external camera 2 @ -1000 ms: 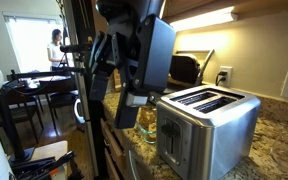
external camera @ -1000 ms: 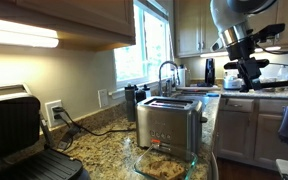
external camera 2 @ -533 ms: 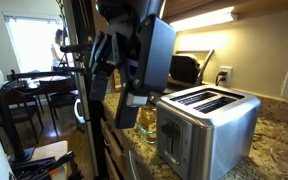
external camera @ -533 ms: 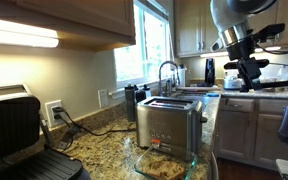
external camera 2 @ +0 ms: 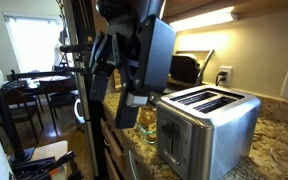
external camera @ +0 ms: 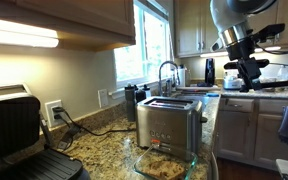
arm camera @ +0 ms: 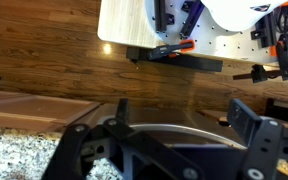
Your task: Put a slice of bread in the left slot of the toaster
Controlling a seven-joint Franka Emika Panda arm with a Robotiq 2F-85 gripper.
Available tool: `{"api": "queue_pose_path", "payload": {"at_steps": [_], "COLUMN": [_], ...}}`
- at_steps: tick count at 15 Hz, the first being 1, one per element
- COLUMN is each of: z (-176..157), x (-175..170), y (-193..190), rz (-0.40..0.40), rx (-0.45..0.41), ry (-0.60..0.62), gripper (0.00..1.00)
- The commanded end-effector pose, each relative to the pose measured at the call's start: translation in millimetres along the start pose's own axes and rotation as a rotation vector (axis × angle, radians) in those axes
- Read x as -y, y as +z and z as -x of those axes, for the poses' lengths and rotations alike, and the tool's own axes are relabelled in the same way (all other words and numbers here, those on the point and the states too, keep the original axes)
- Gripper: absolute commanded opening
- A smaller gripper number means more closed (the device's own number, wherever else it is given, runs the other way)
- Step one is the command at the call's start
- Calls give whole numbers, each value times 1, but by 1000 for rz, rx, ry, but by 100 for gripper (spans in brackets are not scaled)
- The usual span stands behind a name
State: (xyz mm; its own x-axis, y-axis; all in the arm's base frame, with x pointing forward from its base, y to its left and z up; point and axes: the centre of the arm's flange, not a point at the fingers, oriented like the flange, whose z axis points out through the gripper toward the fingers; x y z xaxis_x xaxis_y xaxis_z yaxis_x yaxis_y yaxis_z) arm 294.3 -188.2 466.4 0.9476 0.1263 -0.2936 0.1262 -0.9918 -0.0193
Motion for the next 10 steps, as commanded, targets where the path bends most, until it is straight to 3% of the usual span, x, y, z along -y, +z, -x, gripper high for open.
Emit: {"api": "queue_pose_path", "payload": {"at_steps": [1,10], "z": [1,13], "x": [4,30], "y": [2,11], "rz": [6,34], "rx": [1,26], "ry": [-12,-61], "gripper": [100,100]}}
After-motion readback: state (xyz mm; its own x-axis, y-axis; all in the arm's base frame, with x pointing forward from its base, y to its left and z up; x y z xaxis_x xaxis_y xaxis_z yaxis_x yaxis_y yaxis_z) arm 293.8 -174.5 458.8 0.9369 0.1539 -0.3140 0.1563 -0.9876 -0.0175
